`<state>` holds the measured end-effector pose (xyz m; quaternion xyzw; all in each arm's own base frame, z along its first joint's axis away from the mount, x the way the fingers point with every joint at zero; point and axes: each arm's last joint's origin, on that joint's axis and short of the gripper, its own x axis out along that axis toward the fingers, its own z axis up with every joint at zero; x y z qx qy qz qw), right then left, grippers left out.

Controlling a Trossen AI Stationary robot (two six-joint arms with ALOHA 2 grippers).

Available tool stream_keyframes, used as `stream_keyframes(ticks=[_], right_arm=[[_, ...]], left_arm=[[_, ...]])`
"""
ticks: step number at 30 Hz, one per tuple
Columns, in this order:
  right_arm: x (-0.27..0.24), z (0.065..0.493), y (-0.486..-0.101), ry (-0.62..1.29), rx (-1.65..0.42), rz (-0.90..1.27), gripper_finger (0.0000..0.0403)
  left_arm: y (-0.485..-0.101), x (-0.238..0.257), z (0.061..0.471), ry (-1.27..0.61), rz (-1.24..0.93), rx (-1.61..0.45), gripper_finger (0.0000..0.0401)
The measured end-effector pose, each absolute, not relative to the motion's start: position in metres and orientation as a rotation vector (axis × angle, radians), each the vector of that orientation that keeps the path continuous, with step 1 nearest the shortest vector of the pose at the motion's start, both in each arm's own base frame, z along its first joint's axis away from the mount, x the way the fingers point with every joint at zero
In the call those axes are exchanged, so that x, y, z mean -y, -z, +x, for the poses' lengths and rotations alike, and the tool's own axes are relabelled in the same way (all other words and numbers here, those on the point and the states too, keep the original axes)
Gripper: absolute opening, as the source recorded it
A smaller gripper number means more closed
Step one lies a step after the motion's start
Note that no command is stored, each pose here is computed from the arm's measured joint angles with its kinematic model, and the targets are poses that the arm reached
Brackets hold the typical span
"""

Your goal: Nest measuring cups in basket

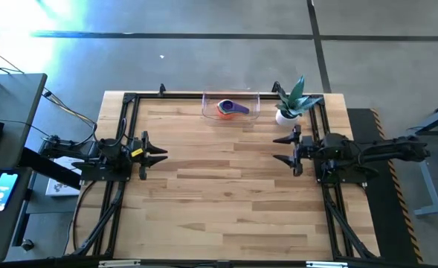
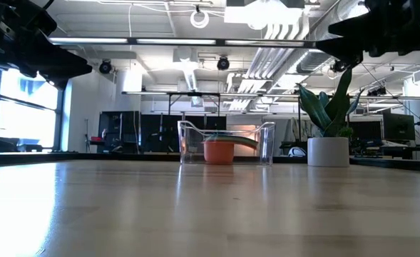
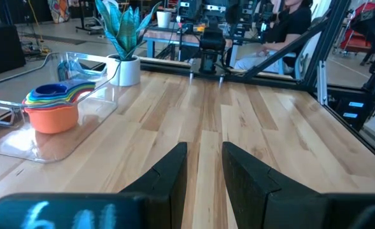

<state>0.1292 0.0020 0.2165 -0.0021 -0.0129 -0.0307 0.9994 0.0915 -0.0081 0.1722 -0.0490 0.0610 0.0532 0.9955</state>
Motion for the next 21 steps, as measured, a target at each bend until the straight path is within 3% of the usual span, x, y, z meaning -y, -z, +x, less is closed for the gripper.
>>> stream_keyframes(ticks=[21], right_arm=[[-0.001,0.115,-0.164,0.084,-0.047,0.083,0.0259]], left_arm=[[-0.172,0.008,0.091,-0.107,-0.098,-0.122,0.0090]])
